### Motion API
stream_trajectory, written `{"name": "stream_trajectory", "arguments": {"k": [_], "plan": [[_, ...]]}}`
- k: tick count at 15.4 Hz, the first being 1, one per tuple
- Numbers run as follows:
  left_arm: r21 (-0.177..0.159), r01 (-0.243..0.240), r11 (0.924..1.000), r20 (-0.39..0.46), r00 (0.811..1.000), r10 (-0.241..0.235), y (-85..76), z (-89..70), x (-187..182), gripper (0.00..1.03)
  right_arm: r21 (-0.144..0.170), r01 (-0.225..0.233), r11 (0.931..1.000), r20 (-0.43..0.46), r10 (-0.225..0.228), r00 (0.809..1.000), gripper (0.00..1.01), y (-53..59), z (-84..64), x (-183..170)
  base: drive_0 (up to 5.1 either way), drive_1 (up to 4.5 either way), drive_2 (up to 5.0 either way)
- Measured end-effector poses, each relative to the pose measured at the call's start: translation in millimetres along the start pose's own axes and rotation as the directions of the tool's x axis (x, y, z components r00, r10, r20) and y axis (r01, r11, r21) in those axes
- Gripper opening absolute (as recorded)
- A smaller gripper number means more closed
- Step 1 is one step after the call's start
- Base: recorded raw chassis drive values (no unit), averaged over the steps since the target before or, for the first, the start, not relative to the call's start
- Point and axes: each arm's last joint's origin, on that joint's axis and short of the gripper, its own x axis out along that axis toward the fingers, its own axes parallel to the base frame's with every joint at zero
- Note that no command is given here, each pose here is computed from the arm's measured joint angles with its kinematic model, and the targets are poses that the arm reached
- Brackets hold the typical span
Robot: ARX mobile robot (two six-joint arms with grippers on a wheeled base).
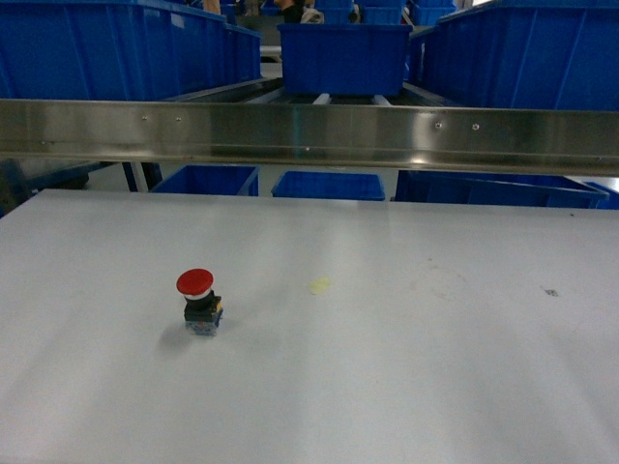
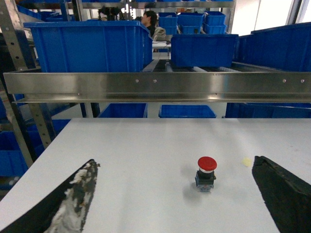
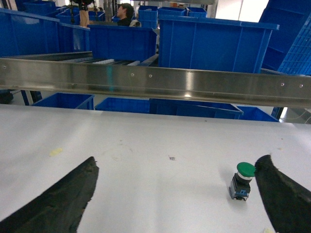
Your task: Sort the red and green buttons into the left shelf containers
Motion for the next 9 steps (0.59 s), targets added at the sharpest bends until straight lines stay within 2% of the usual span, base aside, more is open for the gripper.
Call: {"name": "stream_trajectory", "arguments": {"k": [9], "plan": [[0.0,0.0,1.0,0.0,1.0,0.0,0.0,0.0,0.0,0.98,0.0,0.0,1.0,0.0,0.0,1.0,0.98,0.0,0.0,0.0,0.0,0.0,0.0]]}}
